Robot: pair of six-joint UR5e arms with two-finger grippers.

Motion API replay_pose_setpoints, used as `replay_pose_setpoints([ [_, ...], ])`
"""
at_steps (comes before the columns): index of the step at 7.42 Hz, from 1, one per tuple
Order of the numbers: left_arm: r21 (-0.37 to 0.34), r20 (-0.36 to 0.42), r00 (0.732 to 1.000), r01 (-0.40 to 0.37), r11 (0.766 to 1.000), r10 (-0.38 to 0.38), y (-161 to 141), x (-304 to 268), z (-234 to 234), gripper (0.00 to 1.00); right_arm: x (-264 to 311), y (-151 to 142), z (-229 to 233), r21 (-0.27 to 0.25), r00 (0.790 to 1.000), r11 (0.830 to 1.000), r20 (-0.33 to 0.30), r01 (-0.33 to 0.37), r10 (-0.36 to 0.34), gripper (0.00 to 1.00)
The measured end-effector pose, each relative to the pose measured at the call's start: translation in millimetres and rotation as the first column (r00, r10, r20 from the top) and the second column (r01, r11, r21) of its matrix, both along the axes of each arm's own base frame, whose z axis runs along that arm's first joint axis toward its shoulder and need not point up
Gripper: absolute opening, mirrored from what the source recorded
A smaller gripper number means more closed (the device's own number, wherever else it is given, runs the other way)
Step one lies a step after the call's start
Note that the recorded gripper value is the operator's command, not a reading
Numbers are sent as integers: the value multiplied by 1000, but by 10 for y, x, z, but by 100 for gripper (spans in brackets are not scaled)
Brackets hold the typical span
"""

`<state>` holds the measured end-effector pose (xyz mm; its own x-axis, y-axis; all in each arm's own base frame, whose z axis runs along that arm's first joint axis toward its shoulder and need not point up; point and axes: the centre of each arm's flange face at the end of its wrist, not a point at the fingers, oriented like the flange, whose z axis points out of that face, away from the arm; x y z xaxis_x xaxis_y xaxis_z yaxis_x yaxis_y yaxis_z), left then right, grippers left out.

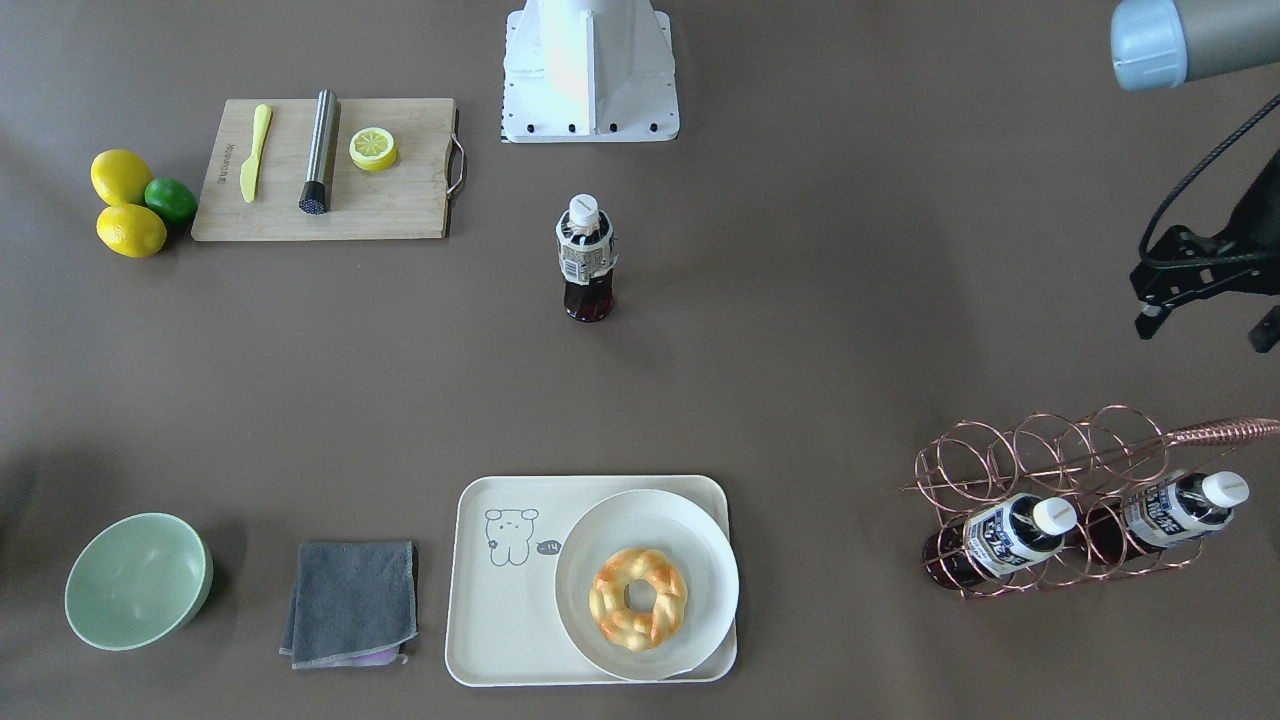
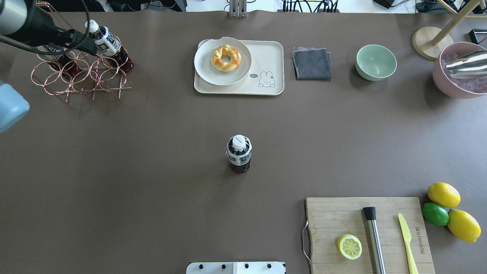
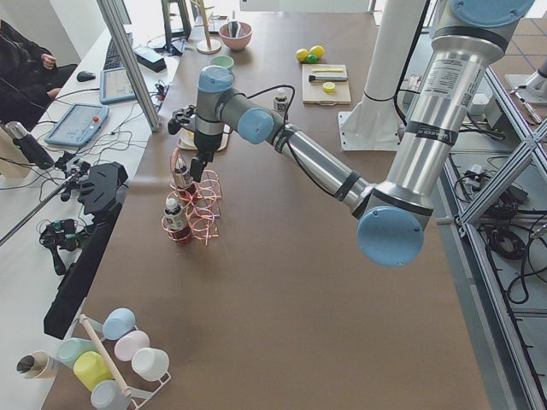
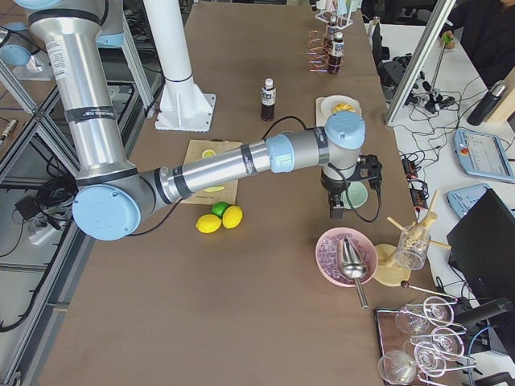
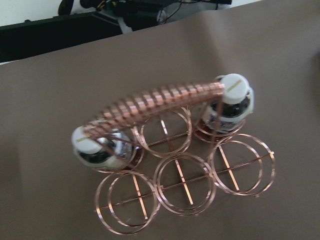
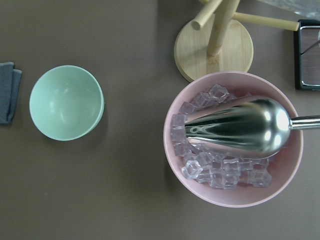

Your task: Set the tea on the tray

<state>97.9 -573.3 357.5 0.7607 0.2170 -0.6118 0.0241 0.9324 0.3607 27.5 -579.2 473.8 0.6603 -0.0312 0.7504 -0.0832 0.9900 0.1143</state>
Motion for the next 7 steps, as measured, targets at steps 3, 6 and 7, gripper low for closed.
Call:
replay_pose_setpoints([
  [3,-115,34,999,-4,993,8,-13,-987,885,98,-1342,74,-1386,-25,998,998,40,-50,51,100],
  [6,-215,19,1000,-5,977,9,283,-1681,1842,98,-2943,404,-2863,-73,995,995,61,-71,76,100],
  [7,-243,18,1000,-12,970,17,410,-1835,2145,98,-3375,581,-3298,-72,996,995,55,-70,74,100],
])
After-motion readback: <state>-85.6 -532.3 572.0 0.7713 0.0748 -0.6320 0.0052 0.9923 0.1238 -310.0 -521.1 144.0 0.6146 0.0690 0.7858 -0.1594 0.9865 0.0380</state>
